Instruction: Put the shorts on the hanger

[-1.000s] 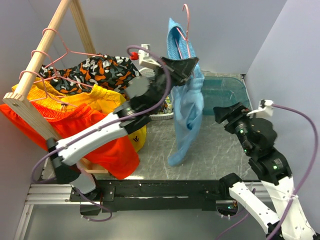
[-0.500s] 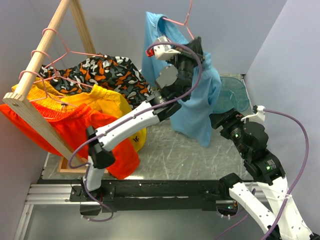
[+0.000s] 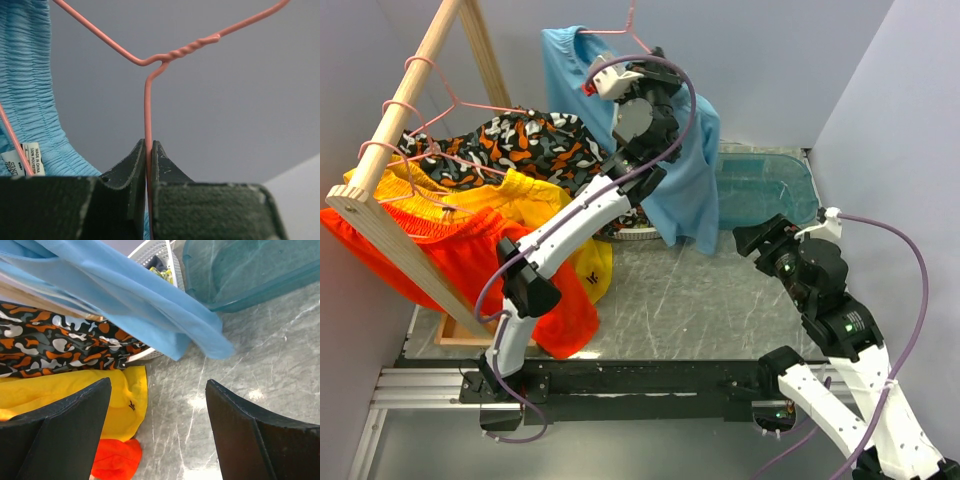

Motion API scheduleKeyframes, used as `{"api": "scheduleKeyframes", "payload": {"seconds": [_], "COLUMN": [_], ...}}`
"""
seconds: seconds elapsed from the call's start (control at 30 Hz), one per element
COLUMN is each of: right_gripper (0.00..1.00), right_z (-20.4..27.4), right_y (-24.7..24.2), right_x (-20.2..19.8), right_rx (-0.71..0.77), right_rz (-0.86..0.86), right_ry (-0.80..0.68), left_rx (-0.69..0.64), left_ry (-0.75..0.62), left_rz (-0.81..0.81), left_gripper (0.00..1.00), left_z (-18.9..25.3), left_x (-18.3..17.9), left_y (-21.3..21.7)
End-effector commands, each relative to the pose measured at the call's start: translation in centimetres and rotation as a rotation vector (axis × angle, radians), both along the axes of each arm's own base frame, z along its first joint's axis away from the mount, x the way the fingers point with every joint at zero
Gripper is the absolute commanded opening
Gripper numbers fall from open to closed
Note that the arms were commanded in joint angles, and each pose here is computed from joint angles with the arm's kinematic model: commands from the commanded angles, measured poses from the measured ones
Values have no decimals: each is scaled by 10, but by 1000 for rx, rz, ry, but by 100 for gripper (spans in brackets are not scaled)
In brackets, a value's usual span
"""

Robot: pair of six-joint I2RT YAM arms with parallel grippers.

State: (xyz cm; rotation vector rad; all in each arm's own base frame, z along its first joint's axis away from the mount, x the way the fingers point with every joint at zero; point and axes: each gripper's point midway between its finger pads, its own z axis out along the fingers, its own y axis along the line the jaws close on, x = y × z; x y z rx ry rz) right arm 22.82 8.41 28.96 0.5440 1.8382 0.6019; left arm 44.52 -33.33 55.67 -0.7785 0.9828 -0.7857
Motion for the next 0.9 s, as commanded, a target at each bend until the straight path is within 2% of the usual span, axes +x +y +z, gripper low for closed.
{"api": "scheduleKeyframes", "payload": {"seconds": [0.0, 0.5, 0.87], "right_gripper": [84, 84, 85], "right_z": [6, 2, 2], "right_y": [6, 13, 24], "right_x": [12, 20, 34], "right_rx": [2, -21, -32], "right_rz": [4, 27, 53], "right_ry": [-32, -25, -16], "left_rx": [-61, -61, -77], "left_ry": [-61, 5, 21], "left_rz": [95, 292, 399], "left_gripper": [1, 1, 1], "left_z": [40, 26, 24], "left_x": [-19, 15, 23], "left_y": [42, 115, 159]}}
